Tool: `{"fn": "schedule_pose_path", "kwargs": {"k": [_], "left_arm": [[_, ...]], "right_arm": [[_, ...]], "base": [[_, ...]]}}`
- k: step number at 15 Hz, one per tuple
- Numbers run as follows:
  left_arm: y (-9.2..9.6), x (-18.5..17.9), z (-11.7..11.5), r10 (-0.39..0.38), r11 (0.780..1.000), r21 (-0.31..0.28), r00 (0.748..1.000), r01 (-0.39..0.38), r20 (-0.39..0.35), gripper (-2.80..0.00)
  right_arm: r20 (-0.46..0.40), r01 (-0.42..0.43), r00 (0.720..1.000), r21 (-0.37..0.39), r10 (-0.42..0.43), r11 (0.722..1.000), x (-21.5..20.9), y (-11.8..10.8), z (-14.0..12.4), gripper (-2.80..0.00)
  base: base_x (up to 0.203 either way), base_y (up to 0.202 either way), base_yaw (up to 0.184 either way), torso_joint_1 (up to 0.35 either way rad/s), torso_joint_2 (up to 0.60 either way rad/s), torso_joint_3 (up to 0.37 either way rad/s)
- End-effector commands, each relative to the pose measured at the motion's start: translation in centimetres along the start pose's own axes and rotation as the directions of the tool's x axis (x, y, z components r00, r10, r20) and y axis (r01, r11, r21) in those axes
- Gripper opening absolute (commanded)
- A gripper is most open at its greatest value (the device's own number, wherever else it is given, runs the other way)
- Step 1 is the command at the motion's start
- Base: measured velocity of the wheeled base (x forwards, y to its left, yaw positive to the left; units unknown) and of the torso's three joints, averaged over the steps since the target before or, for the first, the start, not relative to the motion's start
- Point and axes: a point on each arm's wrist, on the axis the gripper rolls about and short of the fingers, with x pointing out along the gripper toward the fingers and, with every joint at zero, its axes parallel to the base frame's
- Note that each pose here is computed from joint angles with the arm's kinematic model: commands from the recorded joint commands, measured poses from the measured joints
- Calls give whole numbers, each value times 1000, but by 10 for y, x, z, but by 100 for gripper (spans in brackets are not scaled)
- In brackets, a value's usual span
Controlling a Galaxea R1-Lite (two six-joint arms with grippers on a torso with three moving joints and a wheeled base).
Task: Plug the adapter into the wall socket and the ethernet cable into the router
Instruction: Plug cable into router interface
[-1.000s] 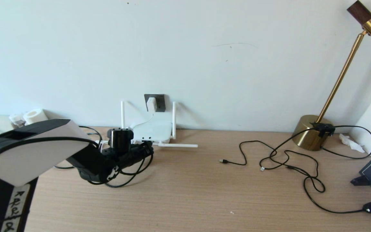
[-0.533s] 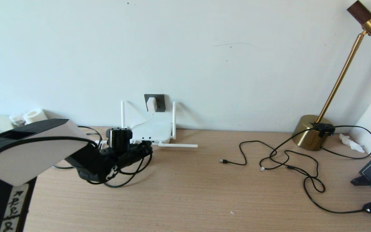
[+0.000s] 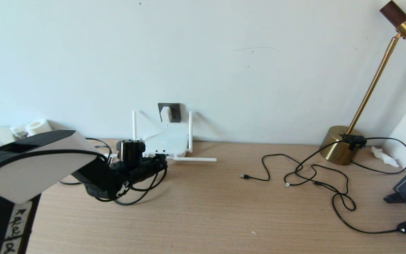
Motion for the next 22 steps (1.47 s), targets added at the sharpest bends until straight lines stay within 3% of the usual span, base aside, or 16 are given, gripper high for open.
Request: {"fn": "schedule_pose_path", "kwargs": {"k": [1, 22], "left_arm": [[2, 1, -1, 1, 1000, -4, 1000, -1, 0, -280], [1, 0, 2, -2, 1000, -3, 1000, 2, 3, -280]], "right_arm": [[-2, 0, 1000, 0, 0, 1000, 0, 0, 0, 0], [-2, 0, 1000, 0, 0, 1000, 0, 0, 0, 0]], "base": [[0, 0, 0, 0, 0, 0], [0, 0, 0, 0, 0, 0]]}}
